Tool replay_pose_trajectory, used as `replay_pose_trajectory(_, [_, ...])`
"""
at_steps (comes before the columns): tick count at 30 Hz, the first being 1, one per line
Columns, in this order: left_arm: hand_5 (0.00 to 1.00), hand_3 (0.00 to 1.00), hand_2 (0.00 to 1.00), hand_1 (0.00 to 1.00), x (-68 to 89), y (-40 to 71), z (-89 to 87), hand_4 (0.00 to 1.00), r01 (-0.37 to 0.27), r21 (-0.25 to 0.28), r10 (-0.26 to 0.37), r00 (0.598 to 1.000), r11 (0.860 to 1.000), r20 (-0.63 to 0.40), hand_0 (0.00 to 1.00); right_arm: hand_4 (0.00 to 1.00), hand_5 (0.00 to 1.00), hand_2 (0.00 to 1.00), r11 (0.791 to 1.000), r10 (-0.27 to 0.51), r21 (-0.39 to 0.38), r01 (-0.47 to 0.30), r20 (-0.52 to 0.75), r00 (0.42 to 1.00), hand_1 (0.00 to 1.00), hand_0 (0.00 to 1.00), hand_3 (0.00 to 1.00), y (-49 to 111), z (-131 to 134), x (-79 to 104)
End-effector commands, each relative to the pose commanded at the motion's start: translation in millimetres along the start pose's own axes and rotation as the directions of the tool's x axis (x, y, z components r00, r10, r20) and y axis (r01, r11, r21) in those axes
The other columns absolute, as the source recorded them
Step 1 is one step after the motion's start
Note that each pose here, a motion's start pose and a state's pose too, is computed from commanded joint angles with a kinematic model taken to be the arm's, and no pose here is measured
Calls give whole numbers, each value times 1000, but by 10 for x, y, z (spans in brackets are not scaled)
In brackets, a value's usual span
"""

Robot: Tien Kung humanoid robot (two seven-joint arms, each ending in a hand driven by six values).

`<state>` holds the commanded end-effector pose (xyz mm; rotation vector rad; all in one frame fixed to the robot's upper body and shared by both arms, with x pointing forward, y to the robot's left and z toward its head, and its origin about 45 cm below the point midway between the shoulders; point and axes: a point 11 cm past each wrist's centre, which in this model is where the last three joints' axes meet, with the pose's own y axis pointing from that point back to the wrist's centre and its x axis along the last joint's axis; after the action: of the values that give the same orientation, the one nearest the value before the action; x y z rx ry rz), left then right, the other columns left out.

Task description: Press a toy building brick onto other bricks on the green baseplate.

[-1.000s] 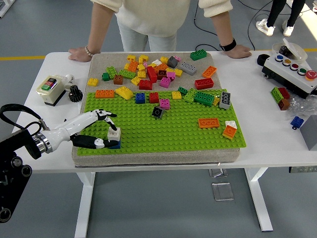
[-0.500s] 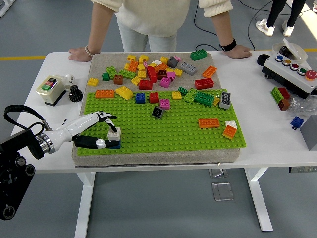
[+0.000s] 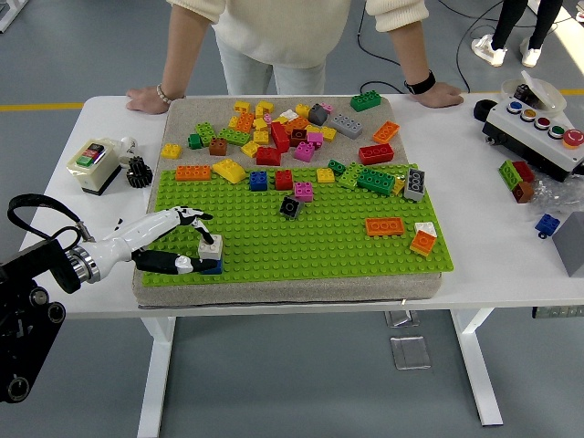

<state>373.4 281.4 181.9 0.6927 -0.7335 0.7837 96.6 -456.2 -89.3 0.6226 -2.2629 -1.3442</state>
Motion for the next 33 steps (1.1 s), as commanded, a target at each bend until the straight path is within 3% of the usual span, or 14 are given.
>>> replay_pose_trajectory(33, [768, 608, 922, 981, -35, -19, -60, 998, 15, 22, -15, 1000, 1000, 2, 998, 916, 495, 706, 1000, 0, 2, 0, 5, 1000, 655, 732, 591, 0, -2, -3])
